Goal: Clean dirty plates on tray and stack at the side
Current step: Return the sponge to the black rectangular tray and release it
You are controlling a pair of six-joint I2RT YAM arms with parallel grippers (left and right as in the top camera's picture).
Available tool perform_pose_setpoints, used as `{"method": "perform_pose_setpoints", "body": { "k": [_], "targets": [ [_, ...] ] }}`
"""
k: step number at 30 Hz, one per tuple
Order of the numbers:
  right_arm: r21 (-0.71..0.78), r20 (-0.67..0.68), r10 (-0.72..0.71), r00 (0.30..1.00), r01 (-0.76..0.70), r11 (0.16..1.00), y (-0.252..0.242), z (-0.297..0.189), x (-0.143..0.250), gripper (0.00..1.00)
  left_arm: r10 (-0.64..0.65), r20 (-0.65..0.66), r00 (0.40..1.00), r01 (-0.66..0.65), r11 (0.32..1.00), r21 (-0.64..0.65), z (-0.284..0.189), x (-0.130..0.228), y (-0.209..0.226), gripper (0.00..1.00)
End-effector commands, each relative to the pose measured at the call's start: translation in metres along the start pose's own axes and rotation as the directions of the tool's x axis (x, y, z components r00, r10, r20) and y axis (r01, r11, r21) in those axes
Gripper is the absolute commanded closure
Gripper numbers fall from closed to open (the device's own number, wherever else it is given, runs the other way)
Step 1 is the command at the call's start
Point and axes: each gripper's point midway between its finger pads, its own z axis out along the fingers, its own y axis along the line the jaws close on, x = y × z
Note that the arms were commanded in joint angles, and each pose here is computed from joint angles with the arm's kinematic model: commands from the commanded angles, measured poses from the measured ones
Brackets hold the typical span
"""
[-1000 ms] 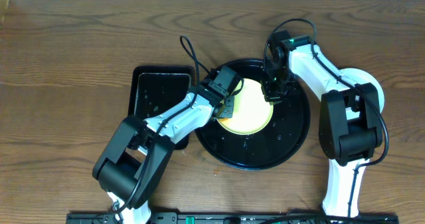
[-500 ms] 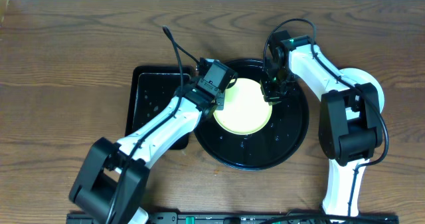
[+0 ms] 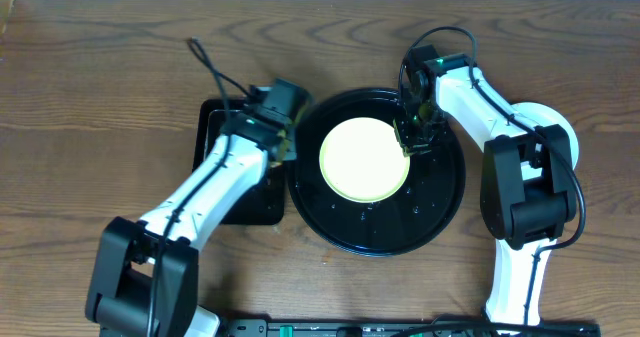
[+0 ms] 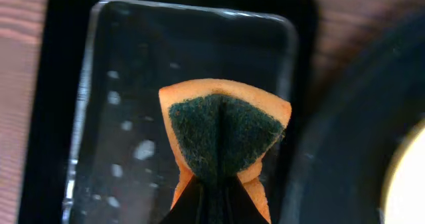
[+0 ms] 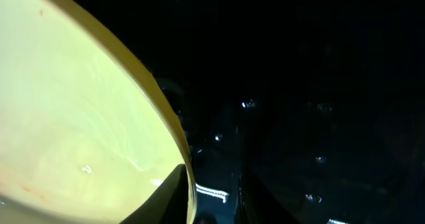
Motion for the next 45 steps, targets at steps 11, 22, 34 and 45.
{"method": "perform_pose_setpoints", "body": {
  "k": [11,22,34,45],
  "targets": [
    [0.022,-0.02,0.001,1.0,-0.001,1.0,-0.002,0.007,0.003,0.83,-0.093,-0.238,0.967,0.144,0.967,0.208,0.056,0.03,0.021,0.93],
    [0.023,-0.029,0.002,1.0,-0.002,1.0,-0.002,0.008,0.005,0.84,-0.215,-0.342,0.915,0.26,0.961,0.091,0.095,0.049,0.082,0.86],
    [0.023,-0.029,0.001,1.0,0.0,1.0,-0.002,0.008,0.005,0.85,-0.147,-0.418,0.897,0.307,0.887,0.346,0.078,0.051,0.032,0.93],
    [0.024,-0.03,-0.001,1.0,0.002,1.0,-0.001,0.008,0.006,0.85,-0.013,-0.352,0.936,0.15,0.918,0.366,0.074,0.054,-0.005,0.92]
  ]
}}
